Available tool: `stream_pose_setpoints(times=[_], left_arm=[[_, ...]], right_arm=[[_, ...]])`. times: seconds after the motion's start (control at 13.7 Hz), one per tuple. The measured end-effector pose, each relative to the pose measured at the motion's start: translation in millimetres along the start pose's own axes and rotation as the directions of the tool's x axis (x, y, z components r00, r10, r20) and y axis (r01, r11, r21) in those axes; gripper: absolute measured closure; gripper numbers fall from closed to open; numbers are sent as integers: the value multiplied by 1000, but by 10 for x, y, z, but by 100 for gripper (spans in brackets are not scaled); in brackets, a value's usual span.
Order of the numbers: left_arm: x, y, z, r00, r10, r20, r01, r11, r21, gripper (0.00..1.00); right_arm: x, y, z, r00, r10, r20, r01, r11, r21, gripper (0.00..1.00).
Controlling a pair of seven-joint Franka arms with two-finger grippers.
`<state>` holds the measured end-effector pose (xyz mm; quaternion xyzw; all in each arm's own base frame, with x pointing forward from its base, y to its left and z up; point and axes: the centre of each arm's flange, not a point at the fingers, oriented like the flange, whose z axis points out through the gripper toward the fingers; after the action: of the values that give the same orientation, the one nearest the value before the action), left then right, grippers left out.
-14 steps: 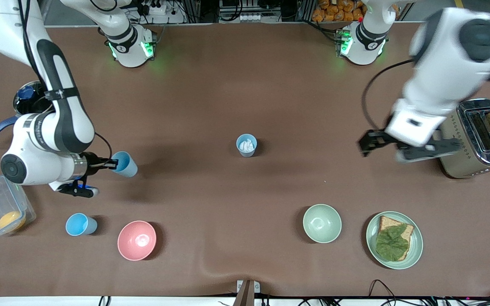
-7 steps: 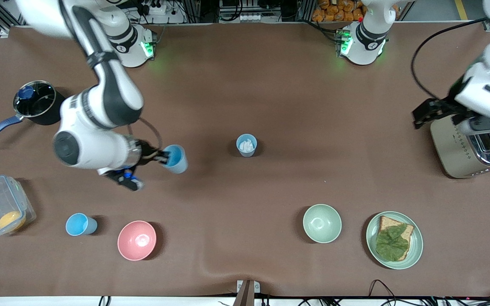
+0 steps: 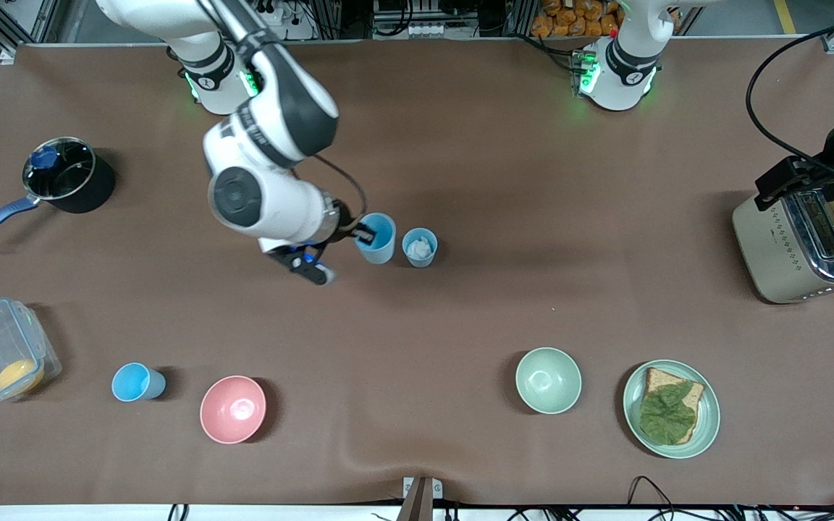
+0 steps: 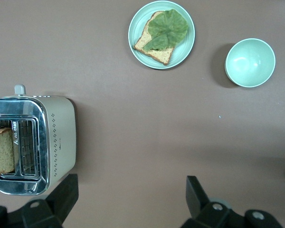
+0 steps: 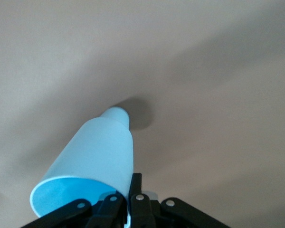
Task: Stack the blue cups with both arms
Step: 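Carry the held blue cup with the right gripper over the center cup, then lower the blue cup into the center cup and open the right gripper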
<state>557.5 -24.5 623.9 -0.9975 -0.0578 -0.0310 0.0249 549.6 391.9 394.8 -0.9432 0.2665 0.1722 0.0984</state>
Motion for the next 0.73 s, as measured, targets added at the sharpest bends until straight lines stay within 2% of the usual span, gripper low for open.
stream_pose_setpoints(times=[0.22, 0.37, 0.73], left_arm=[[0, 62, 15, 1000, 11, 3, -11, 1000, 0, 0], [-2, 138, 37, 1000, 24, 6, -24, 1000, -1, 0], [8, 217, 88, 999, 38, 15, -38, 999, -1, 0]], right_arm=[[-270, -198, 340, 998, 55, -10, -55, 998, -6, 96], [-271, -268, 574, 996, 87, -18, -87, 996, -2, 96], [-207, -291, 992, 990, 143, -5, -144, 989, -35, 96]])
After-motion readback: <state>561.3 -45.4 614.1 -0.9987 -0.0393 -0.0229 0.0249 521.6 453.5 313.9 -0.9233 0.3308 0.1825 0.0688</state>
